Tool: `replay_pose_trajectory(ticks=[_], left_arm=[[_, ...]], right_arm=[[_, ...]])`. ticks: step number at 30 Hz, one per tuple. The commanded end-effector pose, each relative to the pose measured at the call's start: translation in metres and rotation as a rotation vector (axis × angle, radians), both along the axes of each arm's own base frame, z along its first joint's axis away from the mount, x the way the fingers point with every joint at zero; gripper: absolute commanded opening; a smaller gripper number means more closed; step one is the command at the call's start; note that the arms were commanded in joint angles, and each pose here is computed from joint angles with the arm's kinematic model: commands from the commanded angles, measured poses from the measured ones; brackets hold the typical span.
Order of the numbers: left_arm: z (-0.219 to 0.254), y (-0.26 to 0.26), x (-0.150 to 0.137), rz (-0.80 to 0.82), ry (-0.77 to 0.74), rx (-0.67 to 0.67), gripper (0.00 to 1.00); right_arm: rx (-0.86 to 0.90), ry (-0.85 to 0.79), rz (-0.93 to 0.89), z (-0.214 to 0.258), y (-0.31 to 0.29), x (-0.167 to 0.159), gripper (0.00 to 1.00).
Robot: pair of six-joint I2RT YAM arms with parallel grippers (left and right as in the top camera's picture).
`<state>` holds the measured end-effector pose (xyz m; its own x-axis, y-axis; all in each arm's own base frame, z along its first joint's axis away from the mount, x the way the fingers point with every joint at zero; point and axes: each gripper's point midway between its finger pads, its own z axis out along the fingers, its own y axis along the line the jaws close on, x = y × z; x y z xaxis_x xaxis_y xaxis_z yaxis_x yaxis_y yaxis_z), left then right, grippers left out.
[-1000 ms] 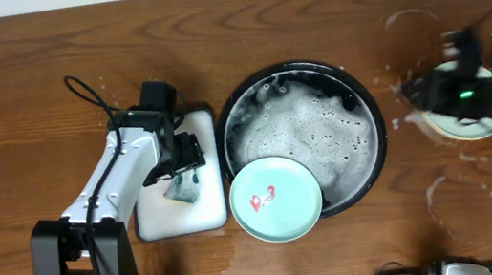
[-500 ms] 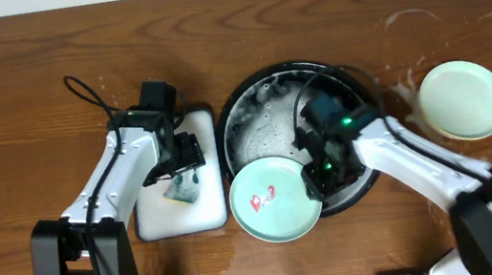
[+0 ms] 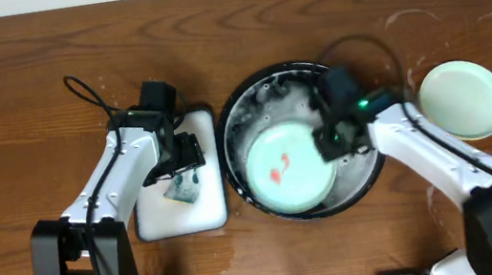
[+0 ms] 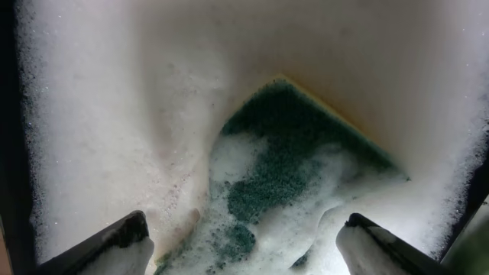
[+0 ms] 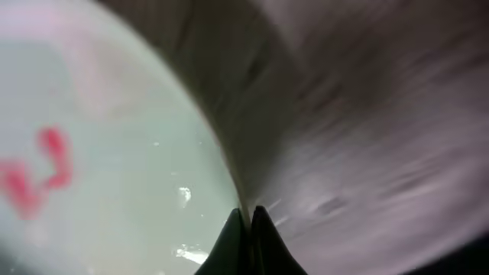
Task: Clean dirty plates on tray and stack at the side
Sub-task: 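Grasp the rim of the red-marked green plate with the right gripper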
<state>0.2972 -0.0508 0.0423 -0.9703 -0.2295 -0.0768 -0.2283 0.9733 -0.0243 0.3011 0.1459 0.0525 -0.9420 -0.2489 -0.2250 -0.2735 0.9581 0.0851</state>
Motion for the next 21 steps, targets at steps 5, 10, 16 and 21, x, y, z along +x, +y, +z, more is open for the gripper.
replay_pose_trajectory(ticks=[5,10,16,21], left_arm=[[0.000,0.001,-0.001,0.000,0.001,0.002,0.82],[0.000,0.001,-0.001,0.000,0.001,0.002,0.82],[0.000,0.001,-0.001,0.000,0.001,0.002,0.82],[0.001,0.001,0.000,0.000,-0.001,0.002,0.82]], right_arm=[[-0.144,-0.148,-0.016,0.000,-0.032,0.042,0.01],[-0.177,-0.053,-0.033,-0.028,-0.037,0.031,0.28],[-0.094,-0.024,-0.101,-0.013,-0.050,0.030,0.35],[0.214,0.166,-0.169,-0.011,-0.042,0.007,0.34]])
